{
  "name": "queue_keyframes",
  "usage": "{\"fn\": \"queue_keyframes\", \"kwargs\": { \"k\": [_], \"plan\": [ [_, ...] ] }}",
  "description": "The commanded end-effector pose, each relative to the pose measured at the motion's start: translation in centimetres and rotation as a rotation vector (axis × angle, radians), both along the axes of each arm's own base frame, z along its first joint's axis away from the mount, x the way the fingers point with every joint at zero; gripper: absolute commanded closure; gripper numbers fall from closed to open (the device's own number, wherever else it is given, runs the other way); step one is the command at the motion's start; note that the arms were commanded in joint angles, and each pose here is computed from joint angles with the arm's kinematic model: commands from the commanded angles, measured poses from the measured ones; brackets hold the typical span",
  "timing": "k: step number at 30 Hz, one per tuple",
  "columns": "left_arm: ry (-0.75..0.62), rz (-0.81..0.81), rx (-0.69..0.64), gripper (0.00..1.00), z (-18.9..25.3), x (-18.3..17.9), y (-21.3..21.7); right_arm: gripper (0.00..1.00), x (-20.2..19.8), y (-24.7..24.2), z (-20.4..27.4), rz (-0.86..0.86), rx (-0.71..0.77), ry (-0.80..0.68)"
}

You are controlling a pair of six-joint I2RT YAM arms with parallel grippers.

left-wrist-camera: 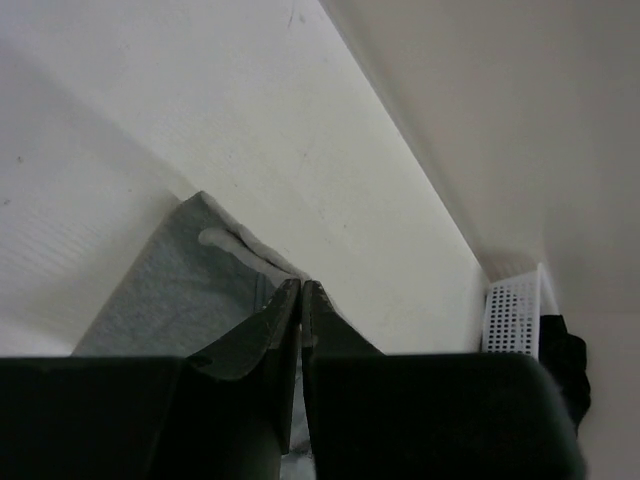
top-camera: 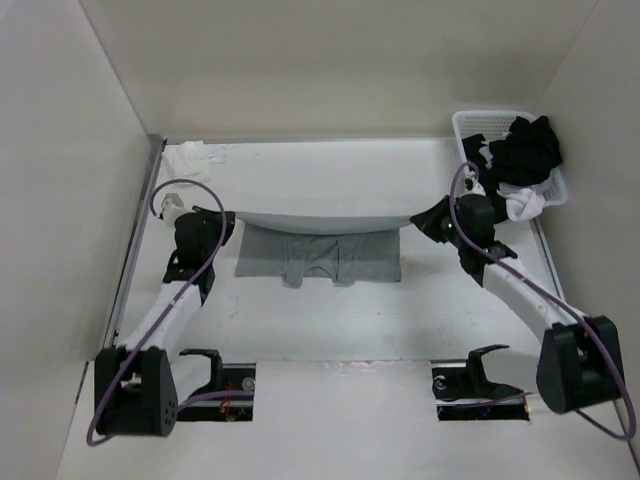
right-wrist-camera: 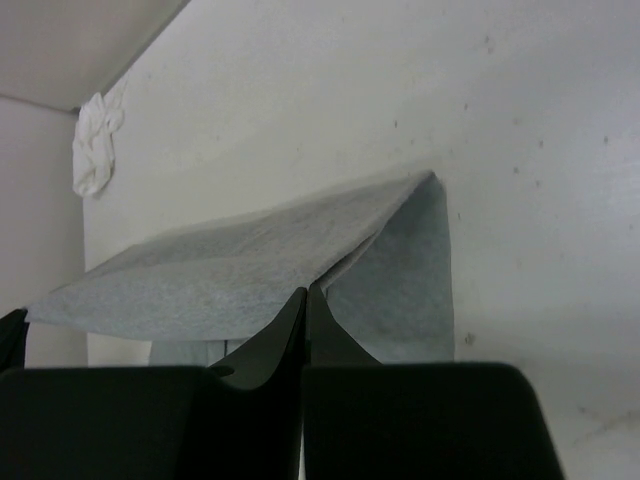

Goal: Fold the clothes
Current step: Fold the tank top

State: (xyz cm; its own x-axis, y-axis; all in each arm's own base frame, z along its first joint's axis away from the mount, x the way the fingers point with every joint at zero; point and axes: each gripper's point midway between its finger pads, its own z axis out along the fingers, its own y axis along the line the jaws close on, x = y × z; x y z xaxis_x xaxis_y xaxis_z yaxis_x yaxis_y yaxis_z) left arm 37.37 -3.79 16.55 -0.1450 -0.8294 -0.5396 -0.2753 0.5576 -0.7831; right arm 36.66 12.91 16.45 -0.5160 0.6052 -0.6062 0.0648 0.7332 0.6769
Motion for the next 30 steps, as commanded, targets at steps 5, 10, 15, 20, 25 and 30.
{"fn": "queue_keyframes", "kwargs": {
  "k": [5,10,15,20,25,30],
  "plan": [
    [-0.037,-0.026,0.005,0.97,0.4,-4.7,0.7,1.0,-5.7,0.3,-1.0,0.014,0.007,-0.033],
    [0.031,-0.019,0.003,0.97,-2.6,-7.0,1.3,1.0,-9.9,1.4,-4.4,0.034,-0.001,0.034],
    [0.082,-0.014,-0.004,0.96,-5.0,-9.1,1.5,1.0,-11.6,0.9,-7.5,-0.011,-0.003,0.105],
    [0.154,0.039,-0.031,0.77,-8.1,-10.6,2.8,0.96,-12.8,0.5,-9.9,-0.042,0.008,0.17],
    [0.052,0.092,-0.046,0.64,-5.0,-10.2,4.1,0.57,-12.6,0.9,-9.1,-0.029,0.004,0.146],
    [-0.015,-0.003,-0.041,0.65,-1.4,-7.8,1.0,0.39,-10.0,0.3,-8.9,-0.041,-0.048,0.131]
  ]
}}
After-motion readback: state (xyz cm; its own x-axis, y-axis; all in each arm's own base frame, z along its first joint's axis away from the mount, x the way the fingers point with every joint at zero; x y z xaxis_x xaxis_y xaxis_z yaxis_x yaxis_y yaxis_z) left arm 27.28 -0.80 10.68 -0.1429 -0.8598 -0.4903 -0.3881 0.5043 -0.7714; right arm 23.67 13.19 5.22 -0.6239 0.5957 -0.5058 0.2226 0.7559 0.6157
